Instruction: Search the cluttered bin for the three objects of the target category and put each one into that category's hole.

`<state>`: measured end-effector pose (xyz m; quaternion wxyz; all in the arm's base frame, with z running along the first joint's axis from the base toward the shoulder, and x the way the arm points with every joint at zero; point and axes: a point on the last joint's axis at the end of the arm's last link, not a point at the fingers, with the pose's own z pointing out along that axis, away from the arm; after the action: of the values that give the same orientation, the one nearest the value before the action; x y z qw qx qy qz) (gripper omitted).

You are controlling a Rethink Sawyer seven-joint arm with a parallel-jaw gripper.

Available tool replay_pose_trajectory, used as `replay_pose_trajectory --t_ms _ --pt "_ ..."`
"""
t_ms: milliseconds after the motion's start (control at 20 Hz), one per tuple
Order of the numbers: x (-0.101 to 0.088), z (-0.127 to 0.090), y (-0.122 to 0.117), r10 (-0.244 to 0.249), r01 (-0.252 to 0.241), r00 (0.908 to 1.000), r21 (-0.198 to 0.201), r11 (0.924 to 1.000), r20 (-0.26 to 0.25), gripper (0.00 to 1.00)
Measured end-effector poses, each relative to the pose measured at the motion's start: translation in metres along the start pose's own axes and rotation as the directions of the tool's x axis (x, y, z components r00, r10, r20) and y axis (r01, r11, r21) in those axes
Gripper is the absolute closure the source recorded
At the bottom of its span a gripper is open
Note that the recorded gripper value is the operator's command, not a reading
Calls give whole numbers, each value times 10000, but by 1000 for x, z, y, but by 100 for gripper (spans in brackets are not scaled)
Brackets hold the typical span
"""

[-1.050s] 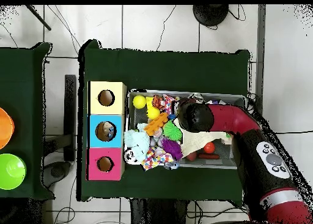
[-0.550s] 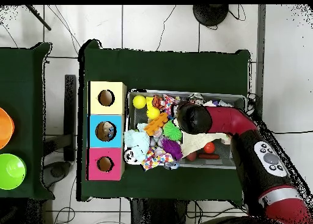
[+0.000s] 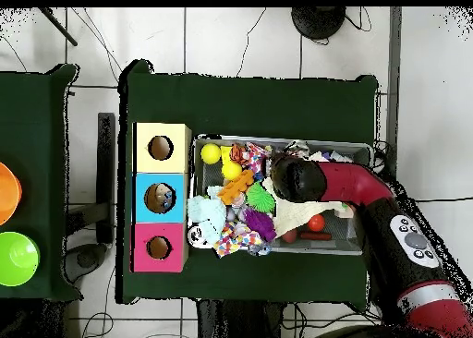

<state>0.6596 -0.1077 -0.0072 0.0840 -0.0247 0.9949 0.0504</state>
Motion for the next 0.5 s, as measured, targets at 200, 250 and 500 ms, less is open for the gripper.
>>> replay_pose_trajectory --t_ms 200,250,500 --pt "-6 -4 -8 135 -134 9999 -70 9999 50 0" --pt "-6 -5 -9 144 -144 9999 -71 9999 37 0" --pt "-9 -15 -21 290 -291 9995 -51 9996 -143 0"
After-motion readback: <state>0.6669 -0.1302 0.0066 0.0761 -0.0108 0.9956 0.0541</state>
